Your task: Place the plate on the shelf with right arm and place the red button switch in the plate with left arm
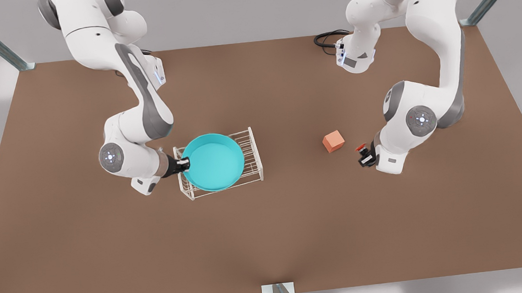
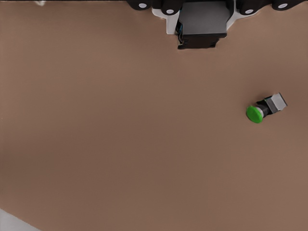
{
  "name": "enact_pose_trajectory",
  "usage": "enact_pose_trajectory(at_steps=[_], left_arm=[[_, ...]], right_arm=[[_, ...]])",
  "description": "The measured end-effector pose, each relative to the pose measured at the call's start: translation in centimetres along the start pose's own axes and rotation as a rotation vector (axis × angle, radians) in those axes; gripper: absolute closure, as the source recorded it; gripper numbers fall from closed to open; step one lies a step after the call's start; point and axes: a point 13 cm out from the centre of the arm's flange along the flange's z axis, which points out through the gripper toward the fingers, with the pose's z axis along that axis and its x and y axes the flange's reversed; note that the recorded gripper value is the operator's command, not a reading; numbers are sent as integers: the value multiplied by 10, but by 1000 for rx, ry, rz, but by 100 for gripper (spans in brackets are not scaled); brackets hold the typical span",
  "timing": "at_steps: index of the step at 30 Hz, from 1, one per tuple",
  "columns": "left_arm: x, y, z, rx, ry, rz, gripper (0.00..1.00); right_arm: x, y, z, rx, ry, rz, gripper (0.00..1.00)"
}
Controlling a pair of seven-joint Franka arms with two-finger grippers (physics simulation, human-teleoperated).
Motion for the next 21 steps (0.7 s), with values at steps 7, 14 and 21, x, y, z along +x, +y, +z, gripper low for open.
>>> enact_pose_trajectory(at_steps=[7, 14, 21], left_arm=[[83, -91, -22, 21, 53, -58, 70], [115, -152, -25, 62, 90, -190, 70], [150, -243, -36, 234, 79, -306, 70]], right_arm=[[-10, -9, -2, 38, -45, 153, 0], [-8, -76, -132, -13, -184, 298, 0], [6, -232, -200, 110, -153, 379, 0]])
